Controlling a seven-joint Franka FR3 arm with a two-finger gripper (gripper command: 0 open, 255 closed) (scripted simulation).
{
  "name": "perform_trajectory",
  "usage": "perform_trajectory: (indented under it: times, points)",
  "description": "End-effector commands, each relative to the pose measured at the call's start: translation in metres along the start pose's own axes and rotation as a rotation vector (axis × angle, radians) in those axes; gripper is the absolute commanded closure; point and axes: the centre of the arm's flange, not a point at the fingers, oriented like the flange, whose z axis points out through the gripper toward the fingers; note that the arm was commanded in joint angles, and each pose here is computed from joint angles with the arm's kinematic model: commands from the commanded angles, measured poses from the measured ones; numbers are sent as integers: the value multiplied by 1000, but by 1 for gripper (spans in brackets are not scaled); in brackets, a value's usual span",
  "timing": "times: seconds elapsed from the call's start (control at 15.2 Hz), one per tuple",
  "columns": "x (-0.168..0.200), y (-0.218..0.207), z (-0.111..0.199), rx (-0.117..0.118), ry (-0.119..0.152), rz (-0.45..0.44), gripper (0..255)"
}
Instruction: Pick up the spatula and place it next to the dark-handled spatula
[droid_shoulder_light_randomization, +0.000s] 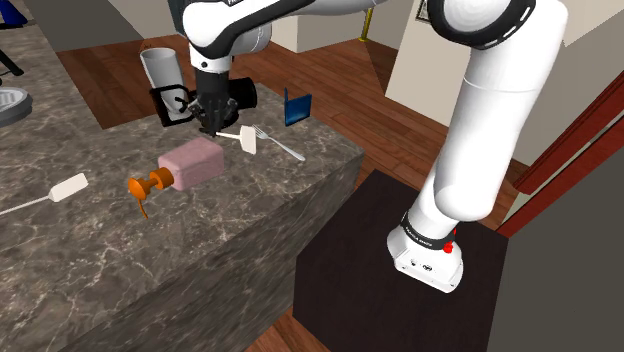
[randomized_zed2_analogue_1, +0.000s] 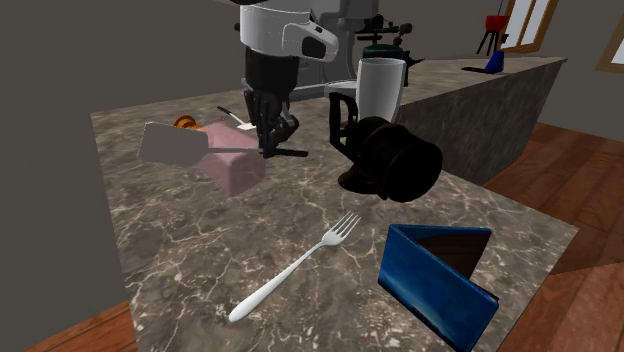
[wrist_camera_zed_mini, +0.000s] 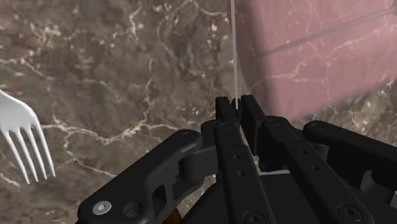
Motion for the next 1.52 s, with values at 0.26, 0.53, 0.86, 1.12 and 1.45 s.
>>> perform_trajectory:
  times: [0.26, 0.53, 0.86, 1.12, 1.45]
  points:
    - [-25, -75, 16, 0, 0, 1, 255]
    - [-42, -124, 26, 0, 0, 1, 255]
    - [-62, -185, 38, 0, 0, 1, 255]
    - [-79, -235, 49, 0, 0, 1, 255]
    - [-78, -230, 74, 0, 0, 1, 255]
